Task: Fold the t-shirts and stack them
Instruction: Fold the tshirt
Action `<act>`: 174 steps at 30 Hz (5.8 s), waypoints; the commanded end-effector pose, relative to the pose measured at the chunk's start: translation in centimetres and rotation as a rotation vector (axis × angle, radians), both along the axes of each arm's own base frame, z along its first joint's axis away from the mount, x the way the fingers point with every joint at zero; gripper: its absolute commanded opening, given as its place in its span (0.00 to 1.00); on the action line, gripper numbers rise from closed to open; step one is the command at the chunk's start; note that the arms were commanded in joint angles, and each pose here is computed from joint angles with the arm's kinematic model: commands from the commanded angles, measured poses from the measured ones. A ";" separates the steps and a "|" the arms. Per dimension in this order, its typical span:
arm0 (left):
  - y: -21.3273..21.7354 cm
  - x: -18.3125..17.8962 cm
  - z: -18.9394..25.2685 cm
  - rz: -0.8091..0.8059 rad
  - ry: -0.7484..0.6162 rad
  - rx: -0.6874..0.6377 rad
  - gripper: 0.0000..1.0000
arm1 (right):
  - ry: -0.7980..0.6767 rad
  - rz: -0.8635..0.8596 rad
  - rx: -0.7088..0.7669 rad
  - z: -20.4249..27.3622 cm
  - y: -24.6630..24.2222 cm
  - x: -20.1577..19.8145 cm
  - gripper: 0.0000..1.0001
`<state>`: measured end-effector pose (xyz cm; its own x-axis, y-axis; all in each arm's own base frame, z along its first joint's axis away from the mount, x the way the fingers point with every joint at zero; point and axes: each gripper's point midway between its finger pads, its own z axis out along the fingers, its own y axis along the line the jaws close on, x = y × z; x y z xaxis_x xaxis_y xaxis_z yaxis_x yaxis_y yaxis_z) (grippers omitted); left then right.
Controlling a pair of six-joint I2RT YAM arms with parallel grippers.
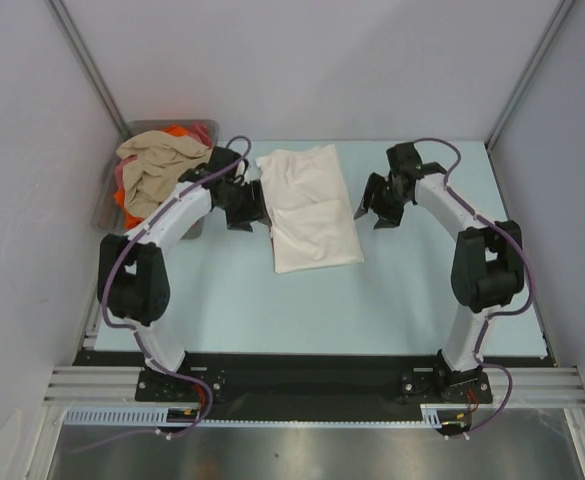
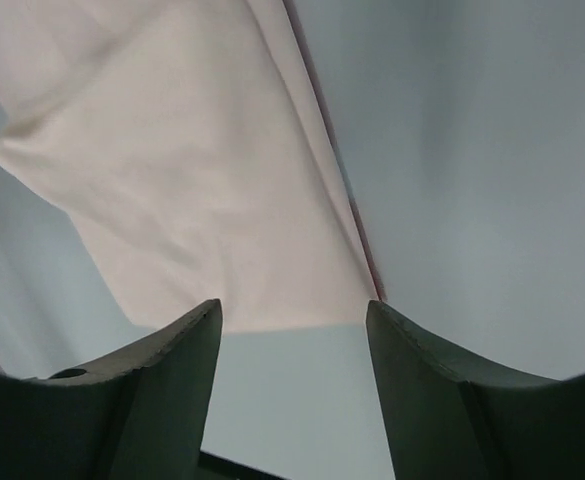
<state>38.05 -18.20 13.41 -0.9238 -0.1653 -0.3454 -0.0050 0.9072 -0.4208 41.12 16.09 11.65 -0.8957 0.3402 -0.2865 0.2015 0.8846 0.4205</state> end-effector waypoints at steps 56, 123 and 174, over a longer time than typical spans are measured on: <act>-4.2 -8.9 -12.8 0.052 -0.015 -0.249 0.00 | 0.101 0.013 0.162 -11.2 0.0 -9.7 0.00; 1.9 6.8 -1.3 0.166 -0.086 -0.109 0.00 | -0.209 -0.039 -0.055 3.5 2.4 7.2 0.00; -0.9 -2.3 -9.7 -0.014 0.014 0.150 0.44 | 0.107 0.156 0.277 -8.6 3.4 -9.6 0.53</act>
